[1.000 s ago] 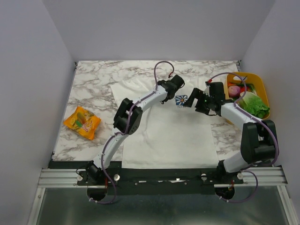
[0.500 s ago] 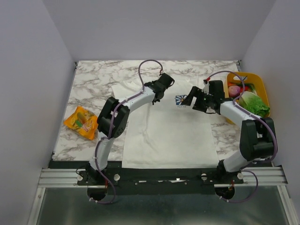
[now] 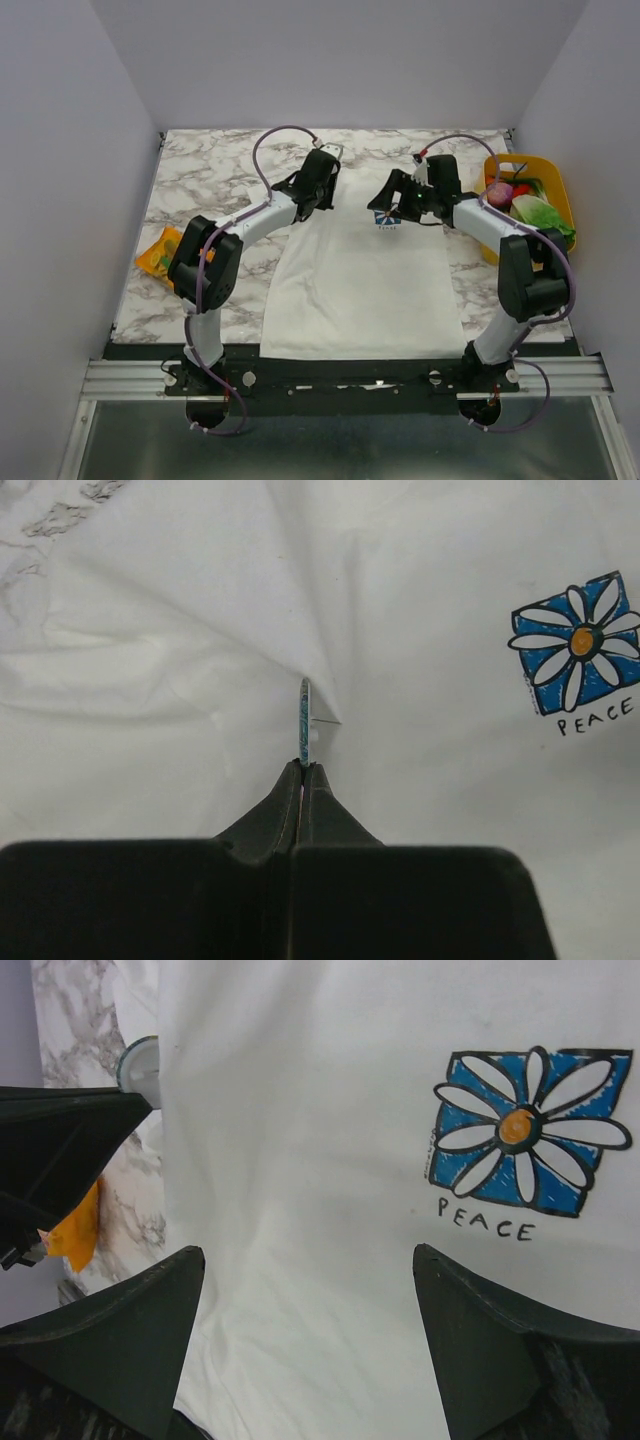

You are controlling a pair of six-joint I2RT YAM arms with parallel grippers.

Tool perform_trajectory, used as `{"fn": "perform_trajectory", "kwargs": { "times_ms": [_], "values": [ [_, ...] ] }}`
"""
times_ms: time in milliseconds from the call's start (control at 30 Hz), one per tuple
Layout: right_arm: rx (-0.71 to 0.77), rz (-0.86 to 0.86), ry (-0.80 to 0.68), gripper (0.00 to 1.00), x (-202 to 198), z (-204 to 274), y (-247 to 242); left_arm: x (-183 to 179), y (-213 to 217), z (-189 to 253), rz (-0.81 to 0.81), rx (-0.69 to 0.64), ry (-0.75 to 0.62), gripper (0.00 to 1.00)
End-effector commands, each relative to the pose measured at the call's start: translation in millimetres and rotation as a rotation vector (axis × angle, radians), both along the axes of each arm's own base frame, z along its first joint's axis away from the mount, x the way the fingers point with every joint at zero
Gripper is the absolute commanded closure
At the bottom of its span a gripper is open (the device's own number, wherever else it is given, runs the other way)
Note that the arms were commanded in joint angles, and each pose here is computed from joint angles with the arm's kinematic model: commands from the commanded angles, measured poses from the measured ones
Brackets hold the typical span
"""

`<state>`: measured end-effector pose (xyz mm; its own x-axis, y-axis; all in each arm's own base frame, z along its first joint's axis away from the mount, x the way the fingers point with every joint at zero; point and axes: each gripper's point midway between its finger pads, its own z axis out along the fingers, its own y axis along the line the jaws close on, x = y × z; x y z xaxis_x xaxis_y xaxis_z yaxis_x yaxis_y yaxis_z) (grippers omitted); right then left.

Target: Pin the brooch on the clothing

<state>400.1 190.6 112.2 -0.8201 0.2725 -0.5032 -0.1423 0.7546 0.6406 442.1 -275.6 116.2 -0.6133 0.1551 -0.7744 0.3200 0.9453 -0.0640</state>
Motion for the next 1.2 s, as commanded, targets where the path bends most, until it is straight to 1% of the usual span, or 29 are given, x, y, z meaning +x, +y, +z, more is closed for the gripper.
{"fn": "perform_trajectory", "kwargs": {
  "times_ms": [0, 67, 133, 167, 267, 300, 367, 400, 433, 500, 700, 800, 867, 900, 967, 1000, 1167],
  "values": [
    [0.028, 0.043, -0.023, 0.07, 13.5, 8.4, 22.8, 2.5, -17.7, 31.5, -0.057, -0.155, -0.053, 1.00],
    [0.025, 0.053, -0.012, 0.07, 16.7, 1.9, 30.3, 1.3, -18.0, 33.2, -0.070, -0.188, -0.053, 1.00],
    [0.030, 0.057, -0.030, 0.08, 25.7, 5.4, 35.1, 3.1, -18.7, 39.2, -0.076, -0.215, -0.075, 1.00],
    [0.033, 0.063, -0.023, 0.10, 29.9, 0.6, 36.8, 0.8, -15.6, 37.2, -0.076, -0.227, -0.070, 1.00],
    [0.061, 0.083, -0.054, 0.15, 42.6, 7.8, 45.7, -3.0, -14.5, 38.8, -0.097, -0.259, -0.073, 1.00],
    [0.072, 0.086, -0.055, 0.19, 47.1, 4.2, 48.6, -5.9, -14.3, 37.3, -0.109, -0.268, -0.062, 1.00],
    [0.089, 0.106, -0.058, 0.23, 50.6, 6.1, 57.8, -5.6, -15.6, 41.1, -0.122, -0.295, -0.079, 1.00],
    [0.107, 0.121, -0.083, 0.26, 55.1, 11.5, 64.3, -5.1, -14.5, 43.0, -0.124, -0.305, -0.083, 1.00],
    [0.108, 0.125, -0.068, 0.26, 56.6, 3.8, 67.8, -5.9, -16.9, 45.5, -0.141, -0.324, -0.088, 1.00],
    [0.127, 0.152, -0.085, 0.29, 59.4, 9.4, 80.8, -8.1, -16.7, 45.7, -0.153, -0.341, -0.086, 1.00],
    [0.146, 0.173, -0.078, 0.31, 62.5, 1.4, 101.5, -10.4, -19.6, 51.8, -0.185, -0.388, -0.085, 1.00],
    [0.141, 0.172, -0.073, 0.35, 63.8, -3.6, 103.8, -11.2, -20.3, 56.6, -0.195, -0.417, -0.090, 1.00],
    [0.140, 0.168, -0.077, 0.36, 65.2, -3.0, 103.0, -11.2, -20.4, 59.3, -0.200, -0.430, -0.098, 1.00],
    [0.138, 0.168, -0.074, 0.38, 65.0, -4.6, 103.5, -12.2, -21.1, 59.8, -0.205, -0.434, -0.098, 1.00],
    [0.141, 0.172, -0.074, 0.38, 65.0, -5.2, 104.2, -12.2, -22.1, 62.0, -0.208, -0.441, -0.102, 1.00],
    [0.145, 0.177, -0.072, 0.41, 64.2, -6.0, 105.5, -13.0, -22.7, 62.9, -0.210, -0.447, -0.099, 1.00],
    [0.151, 0.190, -0.064, 0.41, 60.7, -11.2, 110.6, -14.1, -27.5, 65.6, -0.234, -0.465, -0.097, 1.00]
  ]
}}
